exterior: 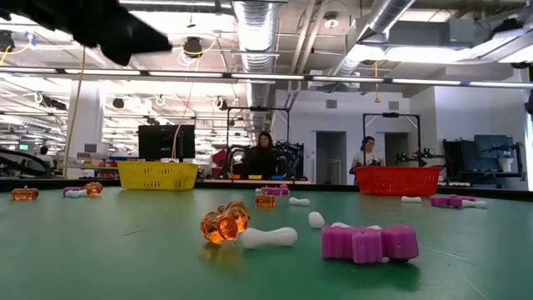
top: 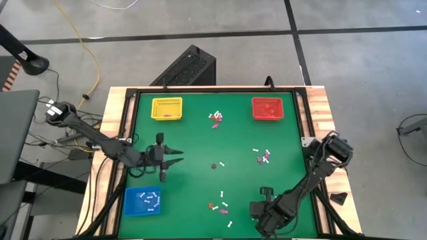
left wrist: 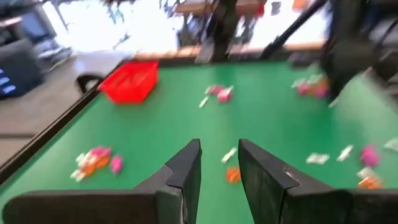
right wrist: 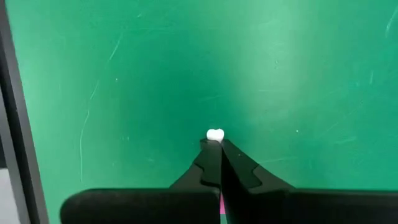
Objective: Sort Halloween decoration
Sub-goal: Put the white bone toy into the blue bin
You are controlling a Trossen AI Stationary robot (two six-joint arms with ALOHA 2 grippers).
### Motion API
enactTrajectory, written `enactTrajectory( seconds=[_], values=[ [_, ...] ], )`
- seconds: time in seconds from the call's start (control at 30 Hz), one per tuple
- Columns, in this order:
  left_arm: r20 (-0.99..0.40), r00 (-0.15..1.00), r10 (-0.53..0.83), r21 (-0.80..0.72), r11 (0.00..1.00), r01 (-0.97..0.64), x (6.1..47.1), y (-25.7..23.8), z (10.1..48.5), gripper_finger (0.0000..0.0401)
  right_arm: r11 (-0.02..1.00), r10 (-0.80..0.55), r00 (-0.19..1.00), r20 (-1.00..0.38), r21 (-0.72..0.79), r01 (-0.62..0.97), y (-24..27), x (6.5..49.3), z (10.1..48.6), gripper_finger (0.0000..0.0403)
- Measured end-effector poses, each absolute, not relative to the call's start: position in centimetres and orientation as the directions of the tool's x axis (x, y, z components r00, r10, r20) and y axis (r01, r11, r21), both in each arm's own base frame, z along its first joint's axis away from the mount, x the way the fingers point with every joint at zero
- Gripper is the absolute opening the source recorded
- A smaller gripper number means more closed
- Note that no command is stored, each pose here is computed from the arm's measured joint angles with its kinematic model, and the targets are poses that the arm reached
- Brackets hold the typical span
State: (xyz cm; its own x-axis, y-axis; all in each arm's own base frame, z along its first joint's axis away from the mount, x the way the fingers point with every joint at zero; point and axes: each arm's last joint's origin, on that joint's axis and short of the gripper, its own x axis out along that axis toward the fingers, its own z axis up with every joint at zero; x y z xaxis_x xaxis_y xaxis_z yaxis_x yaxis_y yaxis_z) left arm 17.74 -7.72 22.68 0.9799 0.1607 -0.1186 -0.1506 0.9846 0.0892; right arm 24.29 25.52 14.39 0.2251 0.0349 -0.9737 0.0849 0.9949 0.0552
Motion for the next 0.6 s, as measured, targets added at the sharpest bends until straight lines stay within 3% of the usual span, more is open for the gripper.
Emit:
enactTrajectory(
  seconds=[0.13,0.33,0.47,0.6],
  values=[
    [-0.067,0.990,0.127,0.079,0.989,-0.121,17.0,-7.4,23.0,0.0091,0.997,-0.008,0.319,-0.948,0.015,0.070,23.9,25.0,16.4,0.0019],
    [-0.064,0.985,0.163,0.082,0.984,-0.157,16.9,-7.3,23.1,0.0083,1.000,-0.025,0.613,-0.790,-0.029,0.004,21.0,29.4,20.0,0.0020],
    [-0.091,0.971,0.219,0.095,0.973,-0.210,16.9,-7.1,22.7,0.0082,0.981,0.126,0.796,-0.592,-0.045,-0.189,19.7,34.1,21.2,0.0021],
    [-0.122,0.940,0.318,0.128,0.944,-0.303,16.7,-6.8,22.2,0.0081,0.915,0.291,0.864,-0.410,-0.145,-0.377,17.6,38.3,20.2,0.0021]
  ],
)
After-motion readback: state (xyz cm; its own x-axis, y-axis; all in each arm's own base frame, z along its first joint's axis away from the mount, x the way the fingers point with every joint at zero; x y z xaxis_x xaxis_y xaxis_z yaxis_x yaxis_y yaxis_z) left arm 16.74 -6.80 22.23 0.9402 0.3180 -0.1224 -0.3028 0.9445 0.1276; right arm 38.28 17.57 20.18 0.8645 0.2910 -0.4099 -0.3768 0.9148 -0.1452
